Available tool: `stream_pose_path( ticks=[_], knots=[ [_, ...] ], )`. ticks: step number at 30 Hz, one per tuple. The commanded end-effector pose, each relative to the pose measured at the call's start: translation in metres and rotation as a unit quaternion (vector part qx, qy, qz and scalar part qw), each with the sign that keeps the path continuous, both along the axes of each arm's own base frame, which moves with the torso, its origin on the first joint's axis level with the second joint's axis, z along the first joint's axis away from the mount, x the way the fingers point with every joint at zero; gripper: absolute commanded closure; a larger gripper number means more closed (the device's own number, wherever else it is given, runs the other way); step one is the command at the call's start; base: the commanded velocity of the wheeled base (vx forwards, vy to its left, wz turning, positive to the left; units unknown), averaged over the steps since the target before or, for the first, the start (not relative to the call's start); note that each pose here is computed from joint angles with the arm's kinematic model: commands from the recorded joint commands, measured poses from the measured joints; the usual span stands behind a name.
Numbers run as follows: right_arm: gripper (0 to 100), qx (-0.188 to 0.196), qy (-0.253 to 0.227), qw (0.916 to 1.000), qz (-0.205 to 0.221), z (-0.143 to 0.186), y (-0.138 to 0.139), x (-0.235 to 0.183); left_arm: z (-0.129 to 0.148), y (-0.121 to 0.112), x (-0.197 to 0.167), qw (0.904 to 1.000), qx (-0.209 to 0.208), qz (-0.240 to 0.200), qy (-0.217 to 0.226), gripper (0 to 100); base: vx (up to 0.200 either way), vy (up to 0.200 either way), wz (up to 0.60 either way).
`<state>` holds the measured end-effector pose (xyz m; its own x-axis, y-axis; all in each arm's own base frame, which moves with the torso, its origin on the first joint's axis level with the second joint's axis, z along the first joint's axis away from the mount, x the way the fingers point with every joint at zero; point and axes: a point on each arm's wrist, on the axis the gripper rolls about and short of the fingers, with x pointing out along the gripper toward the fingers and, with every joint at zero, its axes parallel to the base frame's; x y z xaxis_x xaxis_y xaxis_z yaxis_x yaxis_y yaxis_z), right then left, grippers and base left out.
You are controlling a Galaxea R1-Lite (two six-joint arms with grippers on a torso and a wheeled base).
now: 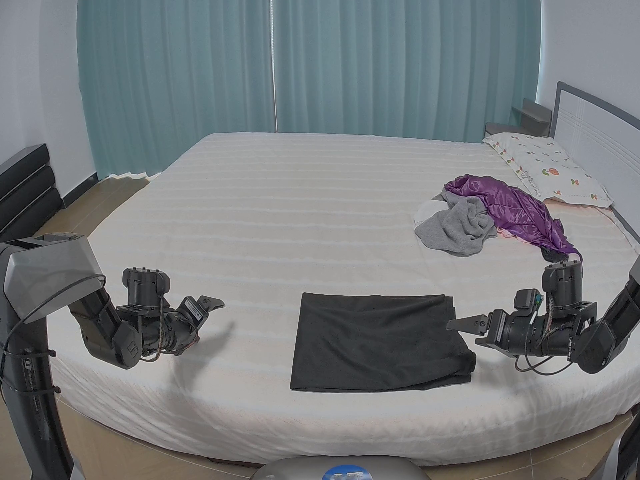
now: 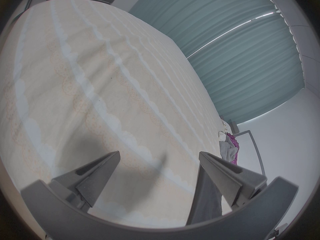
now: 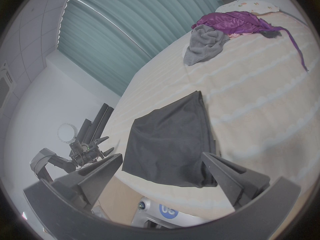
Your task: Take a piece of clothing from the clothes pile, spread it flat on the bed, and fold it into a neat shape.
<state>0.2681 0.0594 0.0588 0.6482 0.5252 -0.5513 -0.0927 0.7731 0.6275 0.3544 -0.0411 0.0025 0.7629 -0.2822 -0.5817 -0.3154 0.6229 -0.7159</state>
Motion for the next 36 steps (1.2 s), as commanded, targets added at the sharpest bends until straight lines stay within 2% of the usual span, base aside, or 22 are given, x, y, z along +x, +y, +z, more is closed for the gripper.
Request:
stream_pose_path(
  ticks=[1, 12, 16, 24, 29, 36],
  knots=[
    [0, 0.009, 0.006, 0.9999, 0.010, -0.003, 0.013, 0.009, 0.000, 0.000, 0.000, 1.0000, 0.000, 0.000, 0.000, 0, 0.000, 0.000, 0.00],
    [0, 0.018, 0.043, 0.9989, -0.002, -0.029, 0.030, 0.034, 0.000, 0.000, 0.001, 1.0000, 0.000, 0.000, -0.001, 0, 0.000, 0.000, 0.00],
    [0, 0.020, 0.062, 0.9979, -0.006, -0.035, 0.032, 0.030, 0.000, 0.000, 0.001, 1.0000, 0.000, 0.000, 0.000, 0, 0.000, 0.000, 0.00],
    [0, 0.000, 0.087, 0.9961, -0.010, -0.040, 0.019, 0.005, 0.000, 0.000, 0.001, 1.0000, 0.000, 0.001, 0.000, 0, 0.000, 0.000, 0.00],
    [0, -0.012, 0.086, 0.9962, -0.011, -0.039, 0.010, -0.004, 0.000, 0.000, 0.001, 1.0000, 0.000, 0.000, 0.000, 0, 0.000, 0.000, 0.00],
    [0, -0.007, 0.070, 0.9974, -0.013, -0.027, 0.007, -0.010, 0.000, 0.000, 0.001, 1.0000, 0.000, 0.000, -0.001, 0, 0.000, 0.000, 0.00]
  ],
)
